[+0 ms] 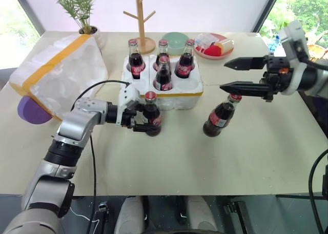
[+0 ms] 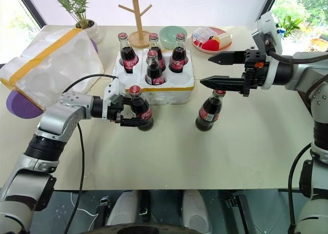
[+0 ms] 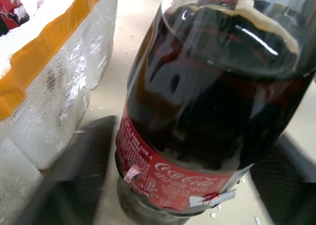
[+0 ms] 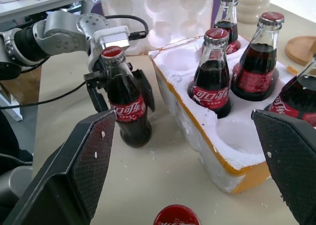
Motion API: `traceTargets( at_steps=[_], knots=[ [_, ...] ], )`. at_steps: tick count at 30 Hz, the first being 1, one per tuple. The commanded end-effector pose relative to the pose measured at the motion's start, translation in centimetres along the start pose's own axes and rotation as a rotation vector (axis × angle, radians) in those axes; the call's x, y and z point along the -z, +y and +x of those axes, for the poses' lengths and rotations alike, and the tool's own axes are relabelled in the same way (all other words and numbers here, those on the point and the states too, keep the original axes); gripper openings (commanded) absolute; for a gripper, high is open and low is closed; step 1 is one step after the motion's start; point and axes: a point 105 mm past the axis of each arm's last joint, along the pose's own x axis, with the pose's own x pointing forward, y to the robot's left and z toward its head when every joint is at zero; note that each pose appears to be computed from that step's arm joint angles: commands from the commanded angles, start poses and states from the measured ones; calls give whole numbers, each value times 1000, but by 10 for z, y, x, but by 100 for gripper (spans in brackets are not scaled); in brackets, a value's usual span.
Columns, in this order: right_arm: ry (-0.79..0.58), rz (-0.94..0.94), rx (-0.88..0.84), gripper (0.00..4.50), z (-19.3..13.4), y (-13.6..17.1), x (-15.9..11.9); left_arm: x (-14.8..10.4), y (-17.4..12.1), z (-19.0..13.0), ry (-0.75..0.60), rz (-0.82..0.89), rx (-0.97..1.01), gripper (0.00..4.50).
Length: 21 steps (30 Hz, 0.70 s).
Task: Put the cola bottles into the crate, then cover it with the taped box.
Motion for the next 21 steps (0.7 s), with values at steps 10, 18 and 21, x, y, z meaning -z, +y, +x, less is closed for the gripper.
traceTargets(
  at_steps=[10, 18, 21],
  knots=[
    [-39, -45, 36, 450, -8, 0, -10, -111, 21, -78, -344, -65, -56, 280],
    [-48, -44, 44, 450, -6, -1, -10, -107, 73, -91, -259, 64, -345, 280],
    [-48, -42, 47, 450, -5, -1, -8, -103, 81, -85, -236, 101, -376, 280]
  ],
)
